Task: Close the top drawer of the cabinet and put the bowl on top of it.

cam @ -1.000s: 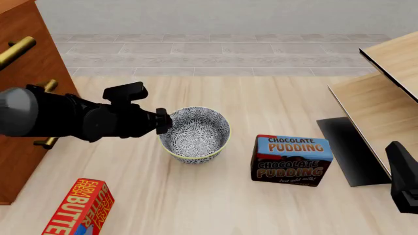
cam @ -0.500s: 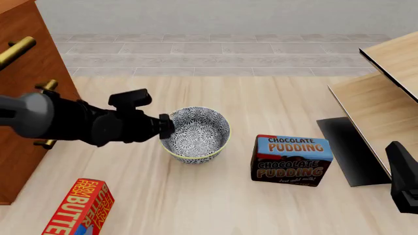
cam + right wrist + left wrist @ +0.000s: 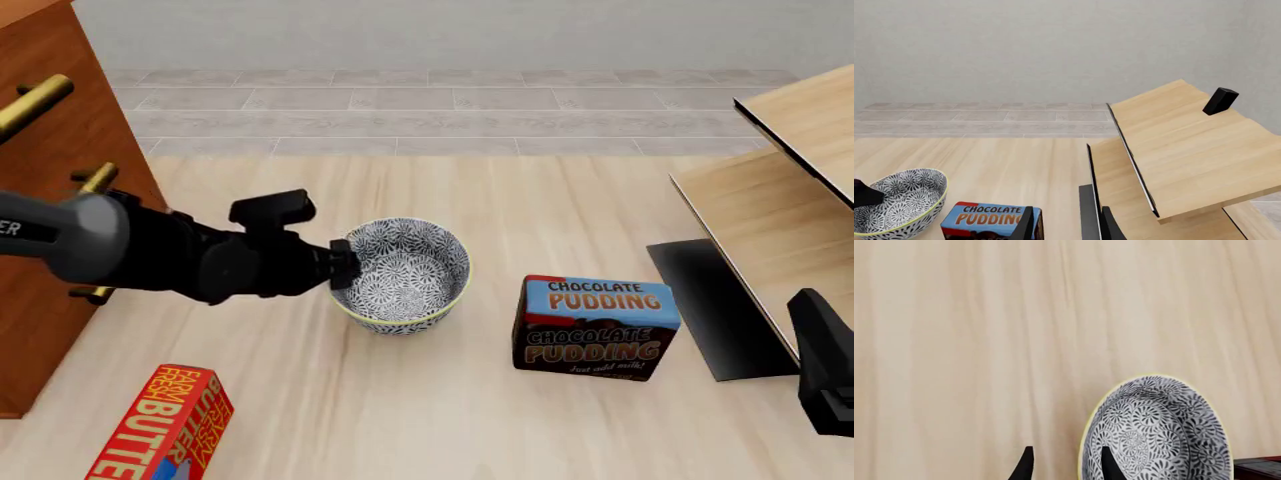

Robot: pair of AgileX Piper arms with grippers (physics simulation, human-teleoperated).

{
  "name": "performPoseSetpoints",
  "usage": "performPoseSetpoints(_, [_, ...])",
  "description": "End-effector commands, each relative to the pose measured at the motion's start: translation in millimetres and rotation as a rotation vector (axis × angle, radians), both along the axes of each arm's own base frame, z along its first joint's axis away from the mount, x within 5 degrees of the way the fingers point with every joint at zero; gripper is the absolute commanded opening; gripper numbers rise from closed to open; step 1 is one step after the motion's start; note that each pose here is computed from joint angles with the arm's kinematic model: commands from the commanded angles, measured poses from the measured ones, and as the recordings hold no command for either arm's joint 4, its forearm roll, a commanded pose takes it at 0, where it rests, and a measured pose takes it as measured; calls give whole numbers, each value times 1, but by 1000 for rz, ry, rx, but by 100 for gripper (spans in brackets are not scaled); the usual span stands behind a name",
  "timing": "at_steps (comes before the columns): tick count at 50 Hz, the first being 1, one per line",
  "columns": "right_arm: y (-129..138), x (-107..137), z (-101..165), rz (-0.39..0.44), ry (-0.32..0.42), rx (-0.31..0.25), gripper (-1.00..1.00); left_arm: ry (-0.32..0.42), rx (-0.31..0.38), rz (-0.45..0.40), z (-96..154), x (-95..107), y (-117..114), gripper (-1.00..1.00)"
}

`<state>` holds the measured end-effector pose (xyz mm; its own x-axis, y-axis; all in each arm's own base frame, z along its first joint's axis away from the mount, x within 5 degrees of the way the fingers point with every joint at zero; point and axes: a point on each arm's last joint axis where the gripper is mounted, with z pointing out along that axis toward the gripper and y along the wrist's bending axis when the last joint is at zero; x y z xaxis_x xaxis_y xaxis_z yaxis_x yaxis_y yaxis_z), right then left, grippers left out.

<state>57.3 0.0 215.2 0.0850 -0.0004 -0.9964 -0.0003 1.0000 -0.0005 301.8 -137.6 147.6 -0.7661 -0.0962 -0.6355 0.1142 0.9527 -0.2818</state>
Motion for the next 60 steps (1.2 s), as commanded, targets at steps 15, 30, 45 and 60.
performPoseSetpoints(15, [0,0,0,0,-1,0,100,-2,3,-2,0,-1,1,-100])
performPoseSetpoints(30, [0,0,0,0,-1,0,100,-44,-15,13,31,-6,9,-100])
performPoseSetpoints(45, [0,0,0,0,-1,0,100,-90,-44,12,68,-26,15,-100])
performPoseSetpoints(60, [0,0,0,0,0,0,100,-117,-54,17,94,-41,24,-100])
